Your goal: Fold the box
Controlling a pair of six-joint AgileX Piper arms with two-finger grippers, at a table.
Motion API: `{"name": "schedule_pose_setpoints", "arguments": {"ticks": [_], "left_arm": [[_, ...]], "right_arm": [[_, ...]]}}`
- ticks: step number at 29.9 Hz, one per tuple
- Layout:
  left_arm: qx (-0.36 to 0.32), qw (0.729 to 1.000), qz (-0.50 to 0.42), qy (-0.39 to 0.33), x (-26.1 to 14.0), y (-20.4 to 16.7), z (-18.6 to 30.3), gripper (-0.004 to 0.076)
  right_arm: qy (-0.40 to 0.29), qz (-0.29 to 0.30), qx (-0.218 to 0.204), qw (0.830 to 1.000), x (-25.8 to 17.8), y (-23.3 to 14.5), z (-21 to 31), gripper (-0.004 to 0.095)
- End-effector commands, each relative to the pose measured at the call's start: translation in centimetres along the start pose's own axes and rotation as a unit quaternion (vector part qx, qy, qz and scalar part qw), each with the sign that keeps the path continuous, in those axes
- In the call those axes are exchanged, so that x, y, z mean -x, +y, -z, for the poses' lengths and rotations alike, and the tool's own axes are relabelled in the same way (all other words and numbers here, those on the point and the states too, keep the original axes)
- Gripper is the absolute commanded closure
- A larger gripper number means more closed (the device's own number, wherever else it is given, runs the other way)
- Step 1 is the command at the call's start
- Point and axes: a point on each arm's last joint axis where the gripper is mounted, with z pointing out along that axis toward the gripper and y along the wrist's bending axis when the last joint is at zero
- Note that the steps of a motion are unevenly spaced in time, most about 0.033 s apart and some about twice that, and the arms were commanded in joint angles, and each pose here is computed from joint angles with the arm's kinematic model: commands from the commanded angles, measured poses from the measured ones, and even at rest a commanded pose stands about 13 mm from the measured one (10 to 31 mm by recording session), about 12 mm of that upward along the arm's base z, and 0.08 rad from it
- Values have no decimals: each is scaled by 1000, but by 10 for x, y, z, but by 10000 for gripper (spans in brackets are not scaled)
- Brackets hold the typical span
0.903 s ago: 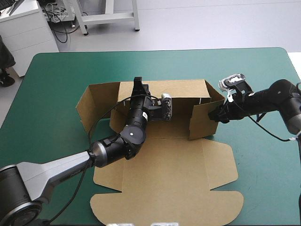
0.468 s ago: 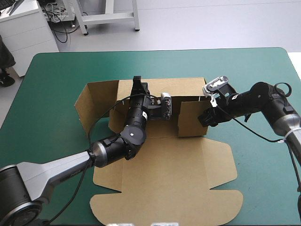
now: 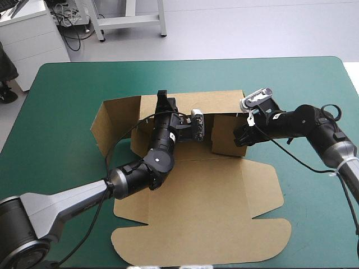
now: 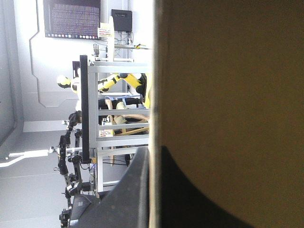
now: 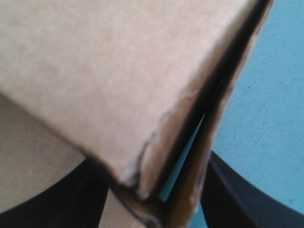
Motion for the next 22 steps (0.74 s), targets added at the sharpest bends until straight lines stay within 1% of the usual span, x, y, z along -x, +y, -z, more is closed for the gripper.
{"name": "schedule_pose_setpoints", "arguments": {"ticks": [1, 6, 12, 17, 20, 22], "left_arm": [[51, 999, 13, -5, -1, 27, 10, 756], [50, 999, 14, -7, 0, 27, 10, 756], [36, 999, 13, -30, 4, 25, 10, 756], [30, 999, 13, -40, 6, 23, 10, 756], [30, 999, 13, -40, 6, 23, 10, 752], [30, 999, 13, -40, 6, 23, 10, 734]], "right_arm": [[-65, 15, -24, 997, 9, 2, 11, 414], [-86, 6, -35, 996, 11, 0, 9, 461], [-94, -9, -30, 995, 12, 1, 9, 529], [-97, -17, -25, 995, 13, 2, 9, 654], [-97, -19, -22, 995, 13, 2, 9, 754], [-96, -19, -20, 995, 12, 2, 9, 841]]}}
